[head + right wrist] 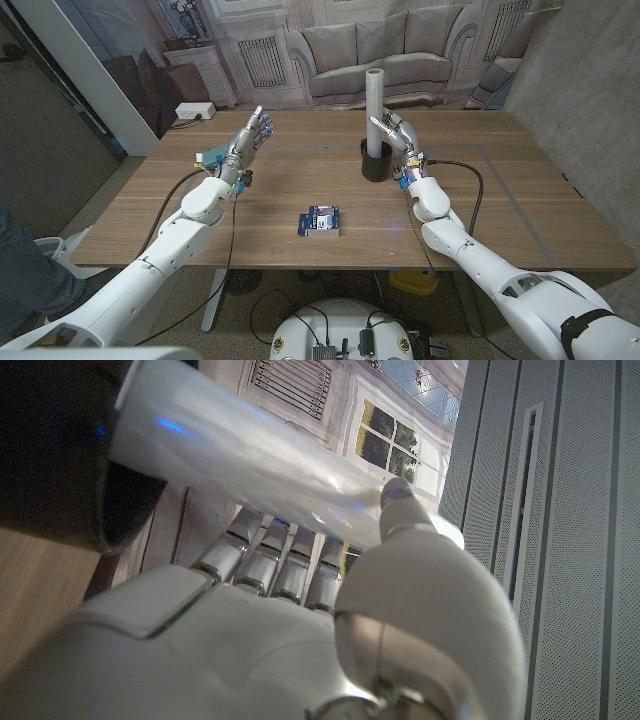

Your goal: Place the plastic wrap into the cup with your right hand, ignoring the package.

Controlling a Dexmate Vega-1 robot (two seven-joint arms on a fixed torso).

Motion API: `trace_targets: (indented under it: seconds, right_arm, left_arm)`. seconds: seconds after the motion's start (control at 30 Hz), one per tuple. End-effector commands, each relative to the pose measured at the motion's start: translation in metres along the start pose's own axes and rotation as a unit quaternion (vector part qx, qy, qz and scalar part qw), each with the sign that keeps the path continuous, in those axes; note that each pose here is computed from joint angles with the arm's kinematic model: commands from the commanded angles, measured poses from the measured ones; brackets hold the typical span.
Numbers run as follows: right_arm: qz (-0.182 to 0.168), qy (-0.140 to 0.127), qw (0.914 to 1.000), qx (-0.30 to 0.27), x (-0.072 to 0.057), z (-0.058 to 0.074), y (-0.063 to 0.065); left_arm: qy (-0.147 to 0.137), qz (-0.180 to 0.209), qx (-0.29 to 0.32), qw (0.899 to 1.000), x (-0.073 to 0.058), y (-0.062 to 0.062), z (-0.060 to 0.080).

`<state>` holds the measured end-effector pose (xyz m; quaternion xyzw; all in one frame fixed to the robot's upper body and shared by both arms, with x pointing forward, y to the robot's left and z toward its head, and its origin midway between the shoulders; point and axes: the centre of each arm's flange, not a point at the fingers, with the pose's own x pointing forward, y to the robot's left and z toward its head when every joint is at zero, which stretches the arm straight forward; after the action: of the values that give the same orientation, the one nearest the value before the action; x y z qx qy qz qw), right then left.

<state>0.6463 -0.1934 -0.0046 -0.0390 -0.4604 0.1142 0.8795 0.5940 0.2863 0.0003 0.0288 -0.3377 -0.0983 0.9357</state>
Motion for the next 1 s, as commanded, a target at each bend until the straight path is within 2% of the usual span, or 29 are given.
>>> trace_targets:
  seconds: [0.03,0.47,1.0]
  right_arm:
    - [0.006,0.009,0.9999,-0.004,-0.004,-0.003,0.001]
    - [0.0,0.013,0.9999,-0.009,-0.008,-0.002,-0.002]
    - [0.02,0.01,0.9994,-0.027,-0.001,0.013,-0.01]
  left_arm:
    - [0.001,-0.001,-0.002,1.0,-0.001,0.0,-0.001]
    - [0.0,-0.002,-0.003,1.0,0.0,-0.002,-0.002]
    - [0.0,-0.003,-0.008,1.0,0.0,-0.003,-0.006]
